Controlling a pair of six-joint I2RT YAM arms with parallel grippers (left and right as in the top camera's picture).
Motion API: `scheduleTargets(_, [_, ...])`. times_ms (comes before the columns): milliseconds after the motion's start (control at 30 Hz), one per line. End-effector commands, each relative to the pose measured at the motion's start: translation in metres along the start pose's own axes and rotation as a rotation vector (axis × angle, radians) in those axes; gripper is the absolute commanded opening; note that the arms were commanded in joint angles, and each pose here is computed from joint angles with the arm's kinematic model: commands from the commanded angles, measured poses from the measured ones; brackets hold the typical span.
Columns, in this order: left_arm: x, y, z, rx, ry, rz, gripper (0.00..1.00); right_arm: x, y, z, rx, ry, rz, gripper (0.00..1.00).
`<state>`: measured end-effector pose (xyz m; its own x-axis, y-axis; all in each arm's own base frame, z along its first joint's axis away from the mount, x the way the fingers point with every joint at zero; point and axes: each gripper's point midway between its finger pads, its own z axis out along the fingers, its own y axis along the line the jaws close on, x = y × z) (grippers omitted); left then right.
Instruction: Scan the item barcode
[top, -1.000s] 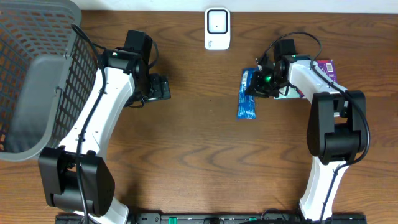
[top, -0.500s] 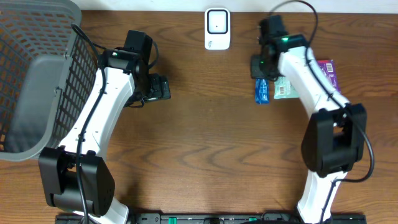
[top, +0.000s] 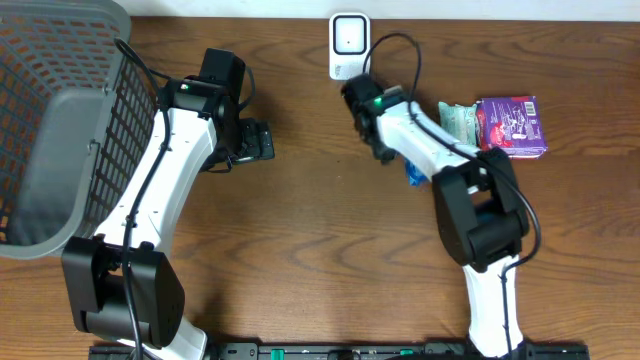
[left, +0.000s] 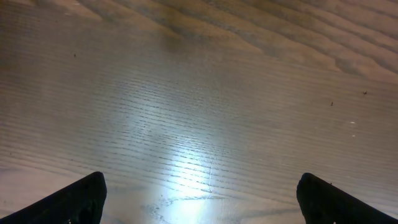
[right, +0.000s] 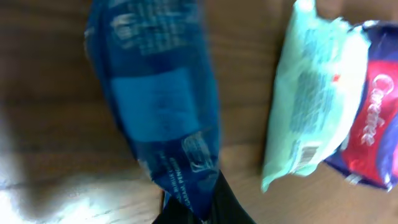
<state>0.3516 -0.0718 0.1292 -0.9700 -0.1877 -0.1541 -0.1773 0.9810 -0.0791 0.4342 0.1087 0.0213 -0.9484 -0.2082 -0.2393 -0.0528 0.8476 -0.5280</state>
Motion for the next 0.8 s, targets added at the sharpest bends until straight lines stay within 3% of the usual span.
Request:
scheduleTargets(0, [0.0, 0.003, -0.001, -0.012, -0.005, 0.013, 0.98, -0.002, 0.026, -0.02, -0.06, -0.027, 0.038, 0.01])
scheduleTargets(100, [0.0, 0.003, -0.001, -0.012, -0.005, 0.013, 0.98, -0.001, 0.052, -0.034, -0.165, -0.02, 0.023, 0.09])
scheduleTargets(267, [0.0, 0.003, -0.001, -0.012, -0.005, 0.013, 0.98, -0.008, 0.061, -0.052, -0.234, -0.02, 0.022, 0.47])
scheduleTargets(467, [0.0, 0.003, -0.001, -0.012, -0.005, 0.013, 0.98, -0.035, 0.028, -0.092, -0.245, -0.025, 0.055, 0.7])
scheduleTargets(667, [0.0, 0.003, -0.001, -0.012, -0.005, 0.012, 0.98, -0.04, 0.022, -0.098, -0.496, 0.055, 0.023, 0.71])
scheduleTargets(767, [0.0, 0.003, -0.001, -0.012, -0.005, 0.013, 0.98, -0.031, 0.031, -0.095, -0.696, 0.122, -0.024, 0.61])
